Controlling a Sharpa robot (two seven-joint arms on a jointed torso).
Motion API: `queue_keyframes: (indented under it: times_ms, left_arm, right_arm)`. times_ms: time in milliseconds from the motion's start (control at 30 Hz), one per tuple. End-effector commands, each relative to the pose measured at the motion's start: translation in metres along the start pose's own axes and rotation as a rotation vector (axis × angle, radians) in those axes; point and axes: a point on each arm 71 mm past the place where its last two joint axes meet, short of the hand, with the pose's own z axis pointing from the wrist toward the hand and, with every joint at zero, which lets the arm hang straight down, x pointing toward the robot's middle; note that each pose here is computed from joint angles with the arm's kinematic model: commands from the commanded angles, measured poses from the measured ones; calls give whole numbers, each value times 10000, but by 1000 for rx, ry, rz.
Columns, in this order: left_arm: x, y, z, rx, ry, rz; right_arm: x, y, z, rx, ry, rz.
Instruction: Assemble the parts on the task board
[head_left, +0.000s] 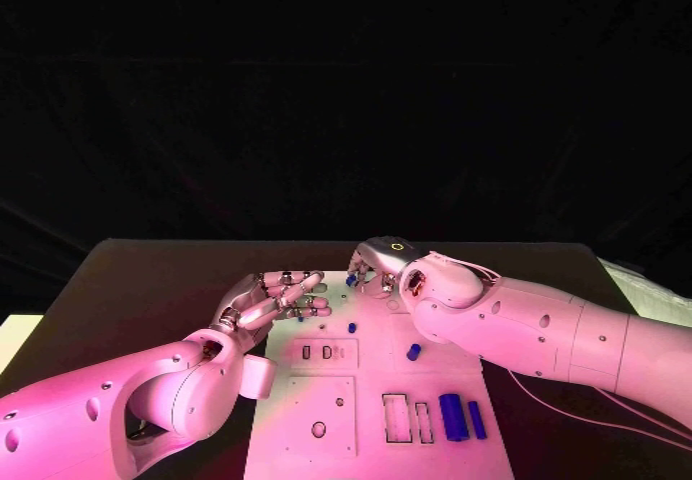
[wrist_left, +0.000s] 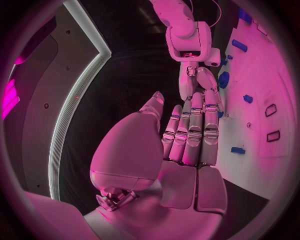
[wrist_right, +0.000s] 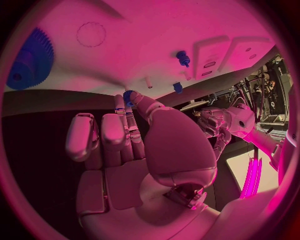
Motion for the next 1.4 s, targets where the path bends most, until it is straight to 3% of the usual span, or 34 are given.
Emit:
queue_keyframes:
  times_ms: [33,767,967,1233,1400]
  left_arm:
    - [30,-14,2,6,24,-9]
    - [45,-15,2,3,31,-12]
    - [40,-15,1,2,29,-12]
    - [5,-17,-4,1,21,-7]
    - [-1,-19,-12,-1,21,-7]
  right_arm:
    - [31,2,12,15,31,-29]
    - [90,41,82,54,41,-47]
    - [68,26,70,49,13,-33]
    - [-2,-56,-62,39,-24,4]
    - [-109,-185,-269,49,-43,59]
